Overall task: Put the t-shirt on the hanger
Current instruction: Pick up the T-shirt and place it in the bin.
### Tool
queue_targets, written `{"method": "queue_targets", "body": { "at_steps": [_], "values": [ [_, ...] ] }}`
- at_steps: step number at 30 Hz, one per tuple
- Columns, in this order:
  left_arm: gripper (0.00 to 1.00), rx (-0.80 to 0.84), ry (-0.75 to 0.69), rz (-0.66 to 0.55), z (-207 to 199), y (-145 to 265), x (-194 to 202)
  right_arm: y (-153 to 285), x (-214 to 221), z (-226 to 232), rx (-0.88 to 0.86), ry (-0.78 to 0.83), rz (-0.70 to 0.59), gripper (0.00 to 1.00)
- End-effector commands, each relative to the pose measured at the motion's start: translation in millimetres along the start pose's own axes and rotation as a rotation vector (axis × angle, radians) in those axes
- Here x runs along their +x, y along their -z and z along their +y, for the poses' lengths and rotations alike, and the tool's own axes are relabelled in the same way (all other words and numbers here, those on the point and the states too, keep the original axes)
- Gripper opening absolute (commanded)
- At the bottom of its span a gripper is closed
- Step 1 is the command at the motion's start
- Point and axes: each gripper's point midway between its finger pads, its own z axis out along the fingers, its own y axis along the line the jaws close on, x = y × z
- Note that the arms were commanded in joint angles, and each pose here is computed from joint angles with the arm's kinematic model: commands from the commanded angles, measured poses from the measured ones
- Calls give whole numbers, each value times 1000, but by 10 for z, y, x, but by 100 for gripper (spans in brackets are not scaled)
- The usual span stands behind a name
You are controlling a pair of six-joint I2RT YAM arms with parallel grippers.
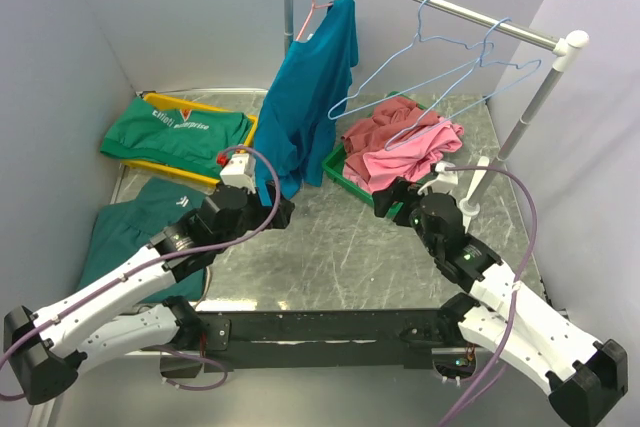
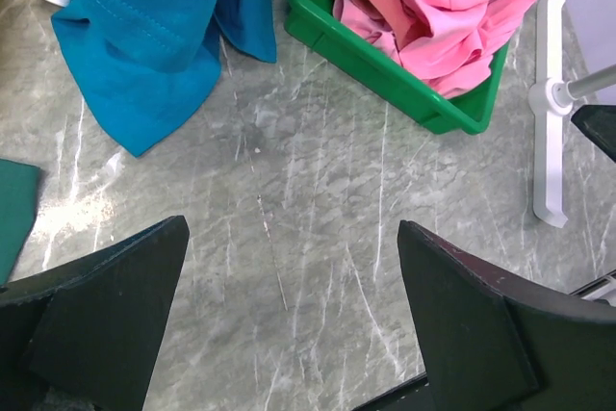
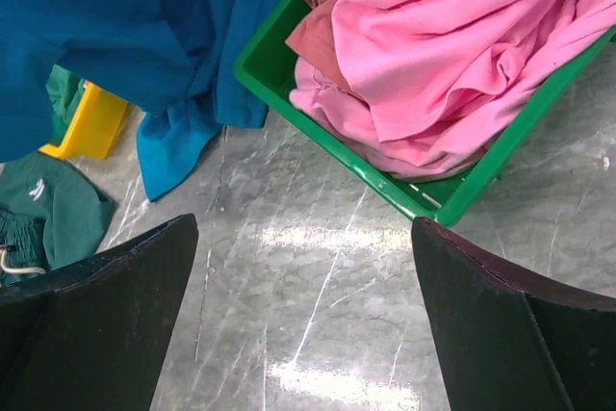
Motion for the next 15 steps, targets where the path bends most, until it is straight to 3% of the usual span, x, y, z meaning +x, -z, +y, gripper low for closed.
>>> {"method": "queue_targets", "body": {
  "at_steps": [1,15],
  "values": [
    [96,59,24,-87,-153,119,-286,75,-190,67,-20,-10,-49,100],
    [96,36,5,-74,-94,138,-255,-220,-199,28,42,11,-29,100]
  ]
}}
